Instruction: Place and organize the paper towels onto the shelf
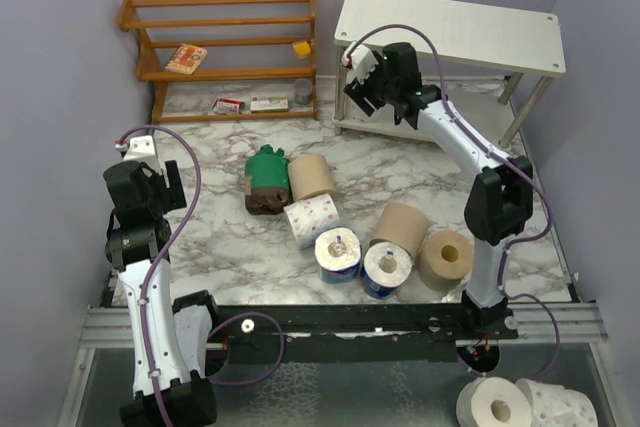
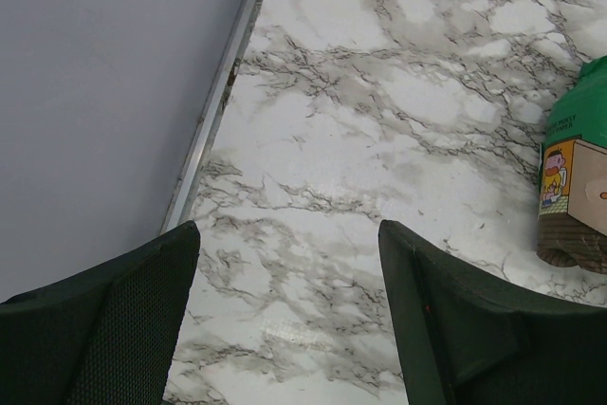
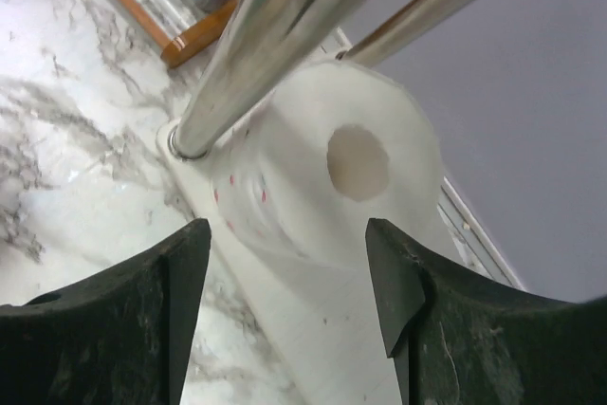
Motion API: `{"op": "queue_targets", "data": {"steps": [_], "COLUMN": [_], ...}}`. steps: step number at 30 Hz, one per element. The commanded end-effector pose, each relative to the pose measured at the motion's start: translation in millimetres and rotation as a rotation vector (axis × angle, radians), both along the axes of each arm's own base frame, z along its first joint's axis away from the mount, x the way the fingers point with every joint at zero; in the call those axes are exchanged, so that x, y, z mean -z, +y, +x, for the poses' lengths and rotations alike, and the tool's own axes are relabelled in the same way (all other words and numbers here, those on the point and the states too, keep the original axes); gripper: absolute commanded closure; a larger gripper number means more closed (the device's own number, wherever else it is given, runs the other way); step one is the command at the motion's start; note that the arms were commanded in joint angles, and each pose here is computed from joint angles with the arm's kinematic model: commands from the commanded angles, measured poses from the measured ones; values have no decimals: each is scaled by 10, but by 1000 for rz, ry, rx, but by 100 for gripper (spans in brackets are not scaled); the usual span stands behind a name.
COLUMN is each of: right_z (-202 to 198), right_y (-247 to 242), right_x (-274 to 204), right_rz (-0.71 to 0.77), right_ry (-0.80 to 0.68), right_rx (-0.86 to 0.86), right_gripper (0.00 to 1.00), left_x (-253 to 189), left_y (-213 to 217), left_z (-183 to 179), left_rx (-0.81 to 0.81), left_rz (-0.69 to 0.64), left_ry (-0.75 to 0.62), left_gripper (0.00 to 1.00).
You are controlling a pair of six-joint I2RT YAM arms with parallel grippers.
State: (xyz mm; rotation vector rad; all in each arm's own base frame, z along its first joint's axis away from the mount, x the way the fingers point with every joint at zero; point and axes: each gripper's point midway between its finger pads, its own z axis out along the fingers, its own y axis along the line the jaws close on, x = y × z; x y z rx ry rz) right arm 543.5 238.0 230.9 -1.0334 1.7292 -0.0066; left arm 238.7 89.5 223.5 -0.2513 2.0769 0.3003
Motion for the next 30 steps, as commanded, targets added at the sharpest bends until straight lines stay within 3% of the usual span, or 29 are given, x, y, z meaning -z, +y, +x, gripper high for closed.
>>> {"op": "queue_targets", "data": {"steps": [1,8,12,17,26,30], "right_z": [-350,-1465,-2589,-3736,-4303,-4364], "right_y": [8,83,181,336,480,539], "right_x": [-850,-424,20,366,497,574], "right_rz": [84,-31,-126,-221,-220,-250], "right_ry": [-107,162,402,568,632,638], "right_rx": [-40,-322,-593,-805,-860,-880], "right_gripper": [32,32,31,31,33,33], "left_x": [-63,-63,-50,-9,-11,-7], "left_y": [-22,-8,-7,4,52,62], "left_z": [-8,-7,-1,18,2,0], "left_rx": [14,8,9,6,-14,-19], "left_rz": [5,8,7,2,3,3], "left_ry": [-39,-35,-30,-14,-13,-11], "left_gripper": [21,21,21,21,21,21]}}
